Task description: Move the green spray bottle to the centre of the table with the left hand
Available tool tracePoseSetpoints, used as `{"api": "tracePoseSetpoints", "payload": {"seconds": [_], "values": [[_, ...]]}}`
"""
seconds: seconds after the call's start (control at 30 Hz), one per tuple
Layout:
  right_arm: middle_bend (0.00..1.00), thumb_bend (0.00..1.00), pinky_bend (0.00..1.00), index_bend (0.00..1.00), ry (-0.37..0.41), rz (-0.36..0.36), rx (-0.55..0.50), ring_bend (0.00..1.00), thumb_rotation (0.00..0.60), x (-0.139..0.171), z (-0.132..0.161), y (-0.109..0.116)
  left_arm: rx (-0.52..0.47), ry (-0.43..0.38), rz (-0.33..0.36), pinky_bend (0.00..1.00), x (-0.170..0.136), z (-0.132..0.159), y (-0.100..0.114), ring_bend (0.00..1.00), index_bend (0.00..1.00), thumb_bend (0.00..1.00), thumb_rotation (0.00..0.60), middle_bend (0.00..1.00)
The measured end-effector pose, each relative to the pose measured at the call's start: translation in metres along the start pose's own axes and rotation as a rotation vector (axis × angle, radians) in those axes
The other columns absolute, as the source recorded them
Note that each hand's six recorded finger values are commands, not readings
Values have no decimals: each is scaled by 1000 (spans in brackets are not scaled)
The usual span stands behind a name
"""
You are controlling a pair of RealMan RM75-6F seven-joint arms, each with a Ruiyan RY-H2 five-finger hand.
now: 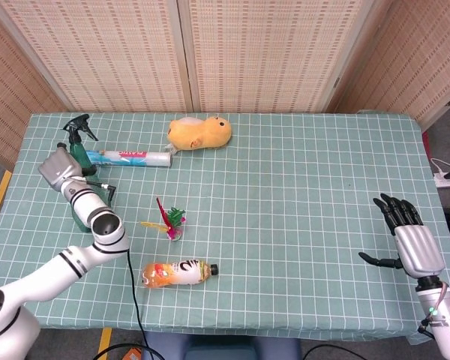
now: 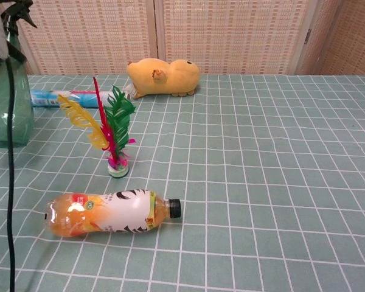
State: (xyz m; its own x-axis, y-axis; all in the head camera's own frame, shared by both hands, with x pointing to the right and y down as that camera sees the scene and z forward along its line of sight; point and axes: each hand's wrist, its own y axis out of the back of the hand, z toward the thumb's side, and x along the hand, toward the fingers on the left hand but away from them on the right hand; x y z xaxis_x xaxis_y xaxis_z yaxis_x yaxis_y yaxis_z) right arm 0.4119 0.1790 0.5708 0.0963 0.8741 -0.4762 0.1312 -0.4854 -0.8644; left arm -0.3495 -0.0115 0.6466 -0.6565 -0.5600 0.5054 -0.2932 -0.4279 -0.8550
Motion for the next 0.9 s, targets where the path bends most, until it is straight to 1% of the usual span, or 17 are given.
{"api": "tracePoseSetpoints", "payload": {"seconds": [0.13,0.17,0.27,0.37,0.47,0.6,0.77,0.9], "values": [[0,0,0,37,0,-2,6,0,600,0,0,0,-165,-110,-8,325,-15,-3,23,501,187,393,600,745],[0,0,0,38,0,-3,8,0,600,0,-1,0,-222,-143,-10,321,-19,-4,29,501,185,393,600,745],[0,0,0,40,-5,-7,16,0,600,-1,-1,-1,-359,-210,-1,304,-21,-11,40,499,174,395,600,743],[0,0,0,40,-12,-12,29,0,600,-2,-2,-2,-478,-278,15,290,-19,-16,44,493,163,391,600,734],[0,0,0,42,-24,-20,41,0,600,-3,-2,-4,-567,-352,36,273,-15,-17,45,480,145,387,600,722],[0,0,0,44,-34,-43,38,0,600,-5,-1,-4,-637,-409,73,257,1,-20,41,462,123,385,600,702],[0,0,0,44,-55,-48,25,0,600,-5,-3,-4,-673,-473,151,235,27,-25,40,444,92,381,600,690],[0,0,0,44,-69,-39,45,0,600,-6,-4,-6,-686,-540,186,219,37,-23,37,431,78,373,600,678]]}}
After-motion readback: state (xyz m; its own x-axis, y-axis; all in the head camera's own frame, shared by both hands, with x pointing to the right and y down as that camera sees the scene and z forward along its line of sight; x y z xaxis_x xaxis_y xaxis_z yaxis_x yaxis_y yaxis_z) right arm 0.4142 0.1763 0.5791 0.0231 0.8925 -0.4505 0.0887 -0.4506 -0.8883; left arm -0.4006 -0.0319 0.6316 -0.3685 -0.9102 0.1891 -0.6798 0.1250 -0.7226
